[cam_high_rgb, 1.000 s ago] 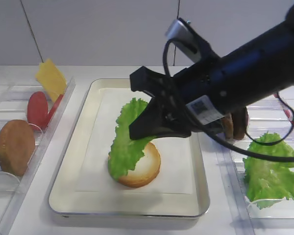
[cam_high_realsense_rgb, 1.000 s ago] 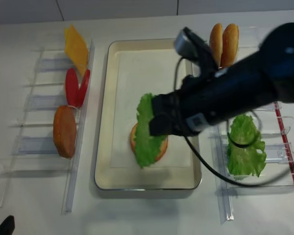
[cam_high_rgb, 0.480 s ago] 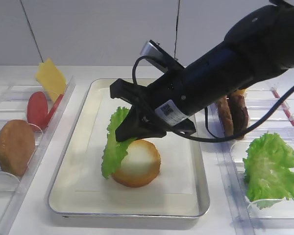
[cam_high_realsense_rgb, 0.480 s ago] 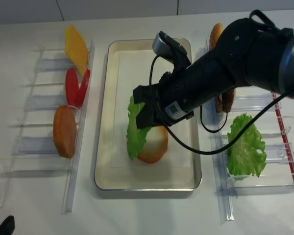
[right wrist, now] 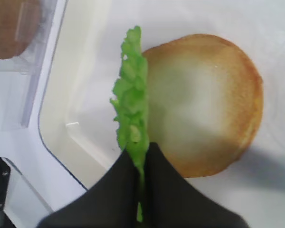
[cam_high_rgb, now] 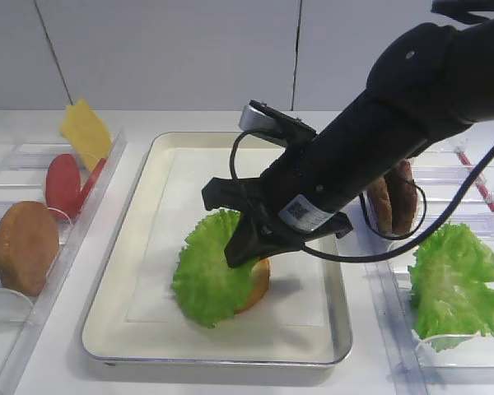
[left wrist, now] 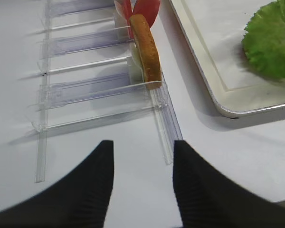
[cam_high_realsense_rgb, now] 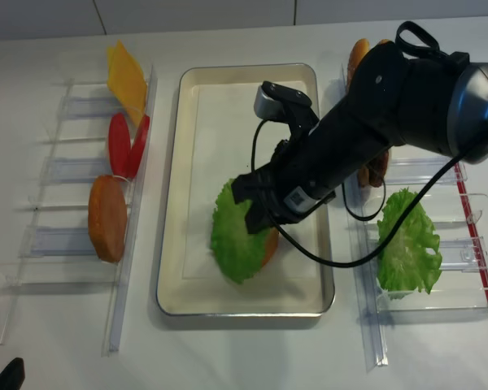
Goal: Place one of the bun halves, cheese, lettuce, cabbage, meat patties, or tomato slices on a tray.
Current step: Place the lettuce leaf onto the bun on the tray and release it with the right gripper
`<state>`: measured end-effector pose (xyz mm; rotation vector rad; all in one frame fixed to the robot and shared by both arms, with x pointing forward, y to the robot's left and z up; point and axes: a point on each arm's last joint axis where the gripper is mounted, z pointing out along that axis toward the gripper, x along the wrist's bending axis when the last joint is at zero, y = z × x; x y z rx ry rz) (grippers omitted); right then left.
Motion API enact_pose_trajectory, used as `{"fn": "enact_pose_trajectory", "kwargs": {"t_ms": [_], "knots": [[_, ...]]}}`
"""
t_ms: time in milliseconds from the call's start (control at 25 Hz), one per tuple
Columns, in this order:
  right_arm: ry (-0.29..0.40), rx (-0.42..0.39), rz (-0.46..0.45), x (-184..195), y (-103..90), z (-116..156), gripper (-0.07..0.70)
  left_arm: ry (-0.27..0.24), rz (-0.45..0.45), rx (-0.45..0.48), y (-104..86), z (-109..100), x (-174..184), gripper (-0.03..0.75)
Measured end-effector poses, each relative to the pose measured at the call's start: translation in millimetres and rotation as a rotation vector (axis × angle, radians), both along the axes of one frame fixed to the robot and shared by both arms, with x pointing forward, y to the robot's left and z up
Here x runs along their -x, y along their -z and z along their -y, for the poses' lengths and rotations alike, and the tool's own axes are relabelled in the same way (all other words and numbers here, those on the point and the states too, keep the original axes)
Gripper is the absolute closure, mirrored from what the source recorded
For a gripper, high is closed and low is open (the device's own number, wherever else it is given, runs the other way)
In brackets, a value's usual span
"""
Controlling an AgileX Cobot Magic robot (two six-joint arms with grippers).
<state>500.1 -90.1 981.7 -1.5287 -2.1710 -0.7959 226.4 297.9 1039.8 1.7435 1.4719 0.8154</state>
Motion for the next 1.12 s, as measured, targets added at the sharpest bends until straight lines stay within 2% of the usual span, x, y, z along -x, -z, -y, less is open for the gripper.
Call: {"fn": "enact_pose_trajectory", "kwargs": {"t_ms": [120, 480, 1120], "knots": [[-0.007, 0.038, 0.013, -0.5, 2.2, 2.7, 0.595, 0.000, 0.000, 0.000, 0.0, 0.0, 0.0, 0.435], [0.034, 0.042, 0.061, -6.2, 2.1, 3.1, 0.596, 0.000, 0.000, 0.000, 0.0, 0.0, 0.0, 0.435], [0.068, 0.048, 0.050, -7.3, 2.5, 3.8, 0.596, 0.000, 0.000, 0.000, 0.0, 0.0, 0.0, 0.435]]}}
